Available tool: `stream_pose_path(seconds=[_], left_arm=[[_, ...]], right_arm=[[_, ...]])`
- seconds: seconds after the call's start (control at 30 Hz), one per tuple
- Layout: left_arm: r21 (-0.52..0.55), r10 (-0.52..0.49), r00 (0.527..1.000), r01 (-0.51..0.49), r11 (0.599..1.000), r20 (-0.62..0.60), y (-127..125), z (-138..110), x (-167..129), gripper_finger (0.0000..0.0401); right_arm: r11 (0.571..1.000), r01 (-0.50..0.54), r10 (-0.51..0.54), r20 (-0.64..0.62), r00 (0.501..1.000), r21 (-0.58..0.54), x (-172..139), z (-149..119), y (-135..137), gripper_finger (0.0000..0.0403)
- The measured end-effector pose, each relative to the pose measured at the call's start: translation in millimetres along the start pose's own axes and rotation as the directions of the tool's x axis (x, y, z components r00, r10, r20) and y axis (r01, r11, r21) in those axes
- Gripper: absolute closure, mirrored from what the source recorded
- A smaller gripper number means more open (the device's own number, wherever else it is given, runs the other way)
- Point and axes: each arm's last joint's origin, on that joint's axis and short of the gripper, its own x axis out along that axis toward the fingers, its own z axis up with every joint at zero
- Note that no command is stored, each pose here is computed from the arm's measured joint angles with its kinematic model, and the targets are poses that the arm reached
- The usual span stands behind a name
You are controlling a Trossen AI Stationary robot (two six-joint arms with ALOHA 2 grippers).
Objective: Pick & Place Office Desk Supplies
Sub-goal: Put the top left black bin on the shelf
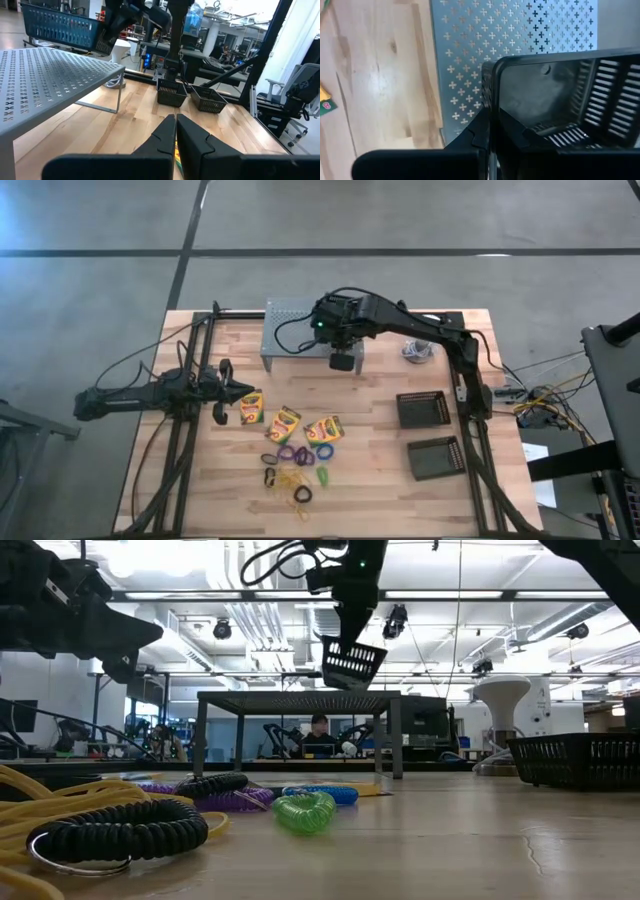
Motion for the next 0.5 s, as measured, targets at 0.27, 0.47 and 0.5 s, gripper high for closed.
stream_pose_path(seconds=[0.27, 0.47, 0.5], left_arm=[[0.0, 0.0, 1.0, 0.0, 1.0, 0.0, 0.0, -0.1, 0.0, 0.038], [0.0, 0.0, 1.0, 0.0, 1.0, 0.0, 0.0, 0.1, 0.0, 0.038], [0.0, 0.0, 1.0, 0.0, 1.0, 0.0, 0.0, 0.1, 0.0, 0.038]], right_arm=[[1.0, -0.008, 0.008, -0.048, 0.999, 0.001, 12.0, -4.5, 3.8, 0.039], [1.0, -0.011, 0.011, -0.067, 0.998, -0.008, 16.7, -6.1, 5.4, 0.039], [1.0, -0.011, 0.011, -0.067, 0.998, -0.008, 16.7, -6.1, 5.4, 0.039]])
